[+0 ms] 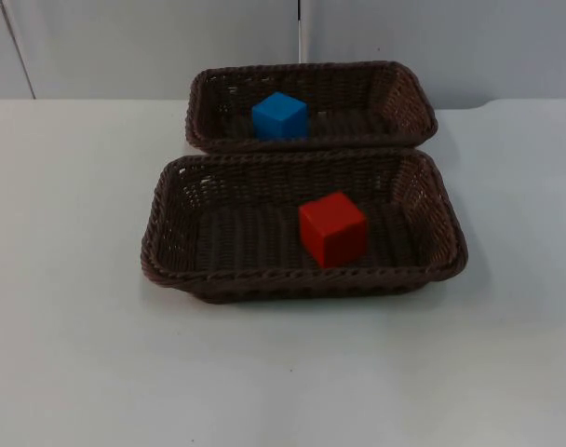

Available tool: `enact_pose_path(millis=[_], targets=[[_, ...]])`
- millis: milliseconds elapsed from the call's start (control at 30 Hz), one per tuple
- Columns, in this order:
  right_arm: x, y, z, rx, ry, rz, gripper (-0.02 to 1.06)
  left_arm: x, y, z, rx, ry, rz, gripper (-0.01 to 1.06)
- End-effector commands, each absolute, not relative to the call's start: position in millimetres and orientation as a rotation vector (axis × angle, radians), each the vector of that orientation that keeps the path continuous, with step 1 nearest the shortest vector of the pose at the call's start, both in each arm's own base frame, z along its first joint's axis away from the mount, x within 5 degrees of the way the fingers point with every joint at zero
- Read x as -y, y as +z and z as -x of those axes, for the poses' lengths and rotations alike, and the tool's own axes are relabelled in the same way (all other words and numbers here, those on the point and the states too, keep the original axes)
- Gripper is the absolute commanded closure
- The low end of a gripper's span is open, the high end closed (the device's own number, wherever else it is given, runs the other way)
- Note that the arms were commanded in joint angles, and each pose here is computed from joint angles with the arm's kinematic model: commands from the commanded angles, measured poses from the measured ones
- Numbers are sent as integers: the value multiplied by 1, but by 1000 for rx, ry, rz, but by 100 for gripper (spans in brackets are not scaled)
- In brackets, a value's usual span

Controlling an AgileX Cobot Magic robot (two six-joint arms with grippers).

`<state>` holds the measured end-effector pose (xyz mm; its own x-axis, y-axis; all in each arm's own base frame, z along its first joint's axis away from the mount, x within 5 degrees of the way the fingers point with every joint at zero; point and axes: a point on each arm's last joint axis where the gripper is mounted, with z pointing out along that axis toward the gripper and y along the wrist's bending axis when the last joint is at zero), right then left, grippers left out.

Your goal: Pick up one cube with the left hand and place it into the upper basket. Pick up one cube with the right hand and place it into the lower basket.

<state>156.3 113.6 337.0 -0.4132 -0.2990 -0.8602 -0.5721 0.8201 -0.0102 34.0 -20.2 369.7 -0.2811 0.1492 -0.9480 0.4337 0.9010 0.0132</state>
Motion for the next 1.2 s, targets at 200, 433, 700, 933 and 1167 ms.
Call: enact_pose_path(millis=[200, 433, 700, 933, 1167], targets=[[-90, 325, -122, -1896, 390, 624, 24, 11, 353, -10, -1840, -289, -437, 25], [-72, 326, -100, -1826, 409, 598, 24, 10, 322, -7, -1879, -289, -440, 25], [-48, 328, -69, -1801, 410, 577, 24, 2, 306, 10, -1875, -268, -447, 25], [-32, 327, -48, -1784, 410, 565, 24, -1, 304, 14, -1869, -243, -446, 25], [-15, 328, -27, -1722, 421, 544, 24, 1, 285, 7, -1962, -268, -412, 25]])
